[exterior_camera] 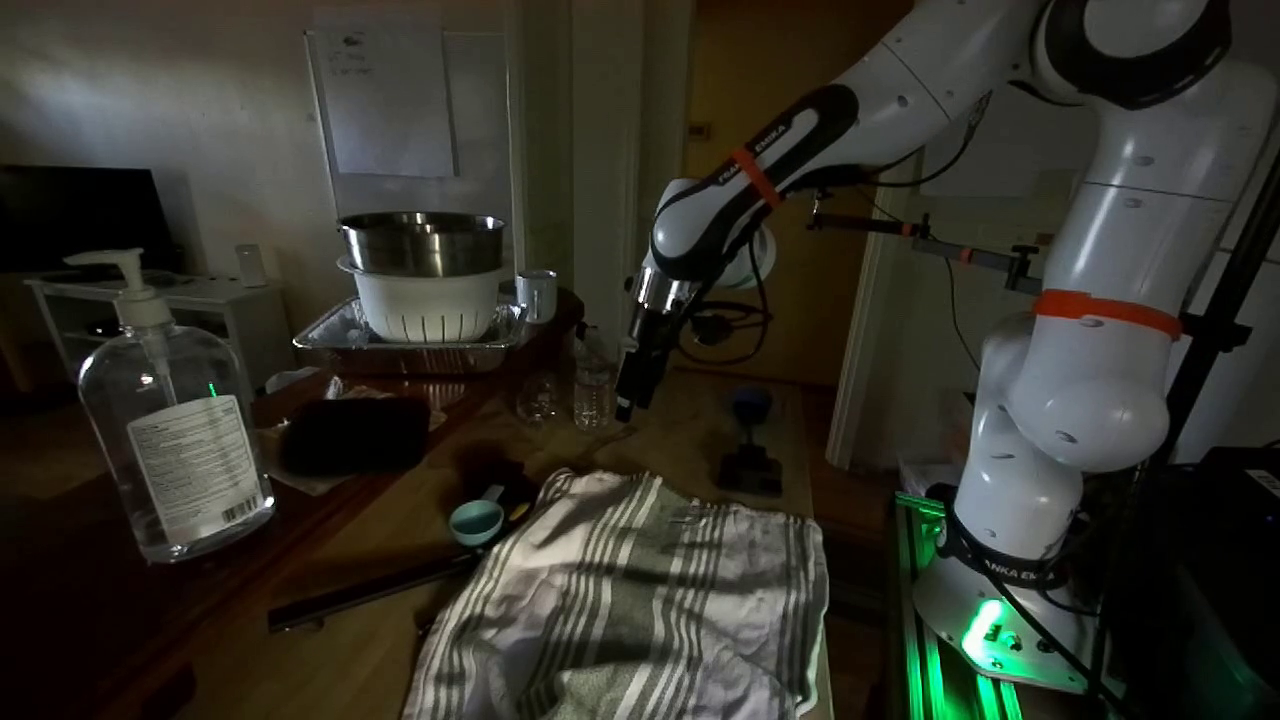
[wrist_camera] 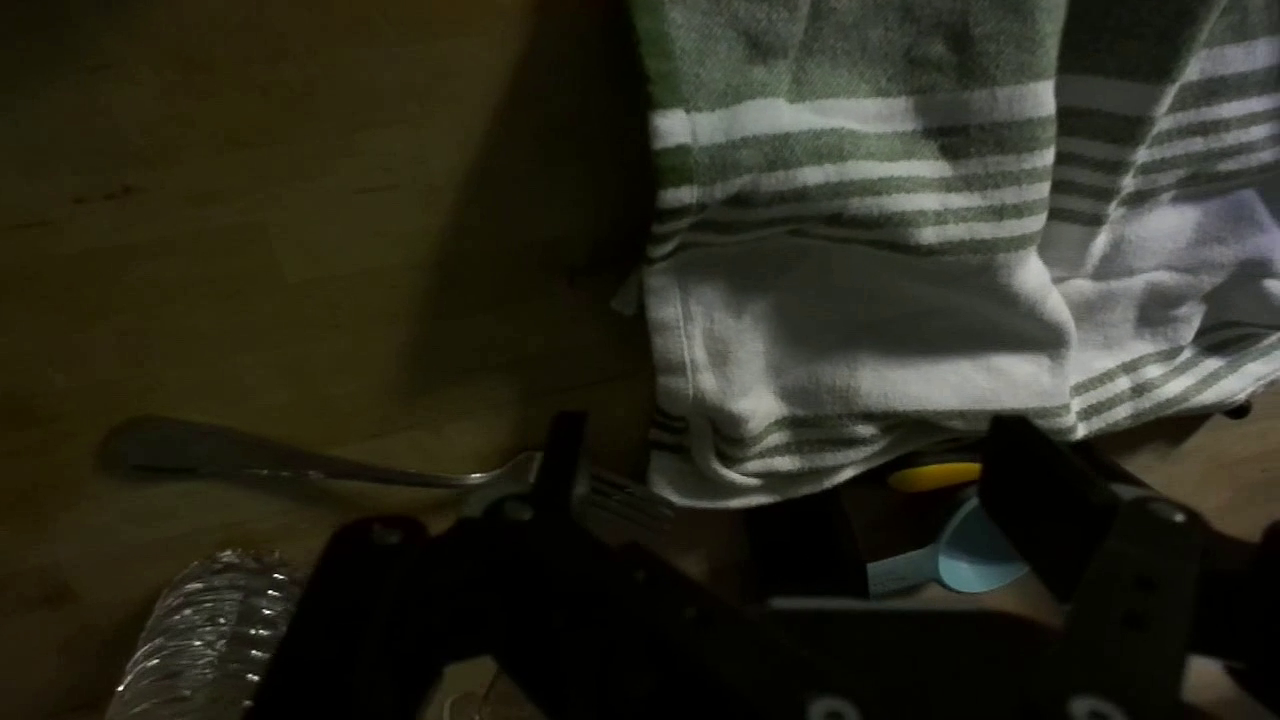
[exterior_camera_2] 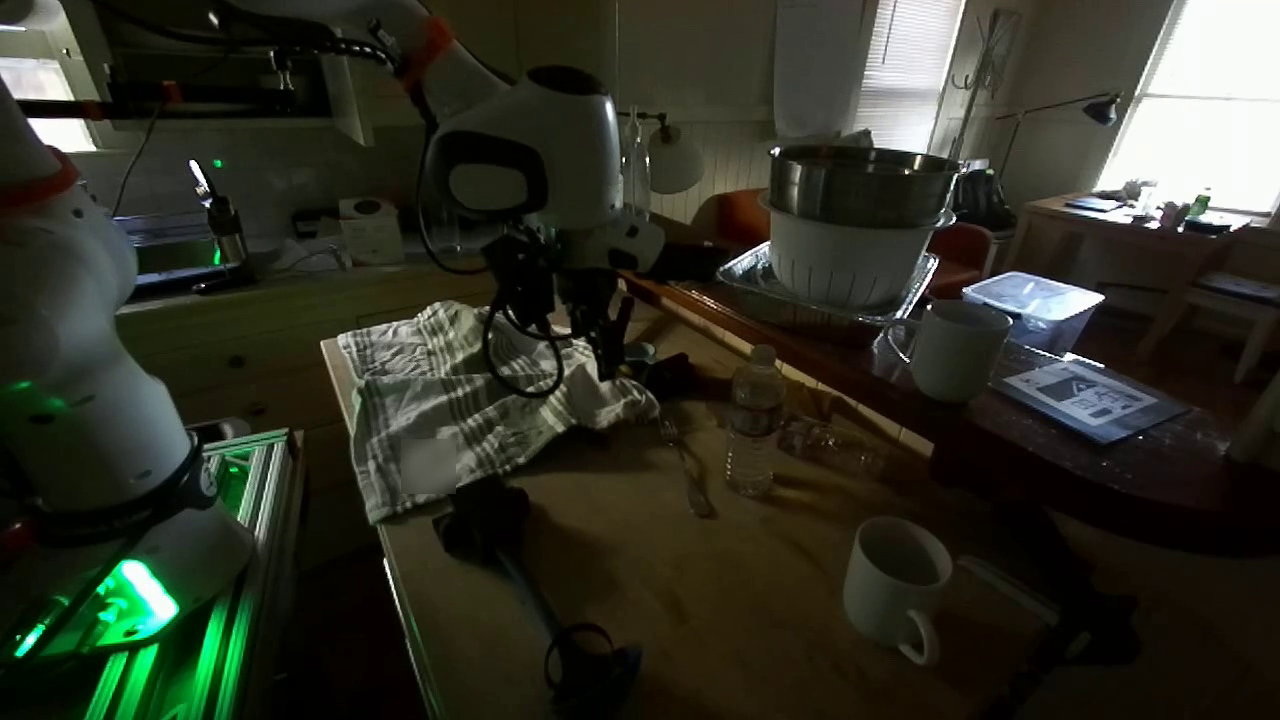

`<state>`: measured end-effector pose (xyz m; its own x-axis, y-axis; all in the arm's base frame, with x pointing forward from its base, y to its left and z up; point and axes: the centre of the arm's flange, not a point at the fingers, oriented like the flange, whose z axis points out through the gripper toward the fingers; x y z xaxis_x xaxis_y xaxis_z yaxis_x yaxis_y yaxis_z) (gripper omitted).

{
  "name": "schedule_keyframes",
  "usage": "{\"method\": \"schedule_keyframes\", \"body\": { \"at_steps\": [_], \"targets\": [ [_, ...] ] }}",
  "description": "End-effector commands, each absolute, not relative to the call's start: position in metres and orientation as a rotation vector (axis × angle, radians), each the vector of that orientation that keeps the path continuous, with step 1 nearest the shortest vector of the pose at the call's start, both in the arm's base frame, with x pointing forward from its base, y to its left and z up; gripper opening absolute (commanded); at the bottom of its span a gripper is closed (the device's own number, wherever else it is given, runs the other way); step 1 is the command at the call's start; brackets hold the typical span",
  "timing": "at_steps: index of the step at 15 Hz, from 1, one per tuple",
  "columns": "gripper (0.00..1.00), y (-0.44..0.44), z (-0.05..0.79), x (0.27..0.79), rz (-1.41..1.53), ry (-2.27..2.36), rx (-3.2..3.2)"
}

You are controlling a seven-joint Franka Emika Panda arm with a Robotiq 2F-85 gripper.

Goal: Pull the tea towel to the left

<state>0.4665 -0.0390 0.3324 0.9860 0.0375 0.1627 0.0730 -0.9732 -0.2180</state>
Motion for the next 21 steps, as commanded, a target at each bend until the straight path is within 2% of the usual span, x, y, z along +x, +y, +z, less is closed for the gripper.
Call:
{"method": "schedule_keyframes", "body": {
  "at_steps": [1, 5, 13, 14, 21],
  "targets": [
    [1.0, -0.035, 0.309, 0.487, -0.245, -0.089, -2.854],
    [1.0, -0.039, 0.286, 0.503, -0.301, -0.111, -2.862],
    [1.0, -0.043, 0.225, 0.526, -0.226, -0.064, -2.814],
    [1.0, -0.04, 0.243, 0.512, -0.224, -0.078, -2.836],
    [1.0, -0.04, 0.219, 0.528, -0.205, -0.083, -2.806]
  ]
}}
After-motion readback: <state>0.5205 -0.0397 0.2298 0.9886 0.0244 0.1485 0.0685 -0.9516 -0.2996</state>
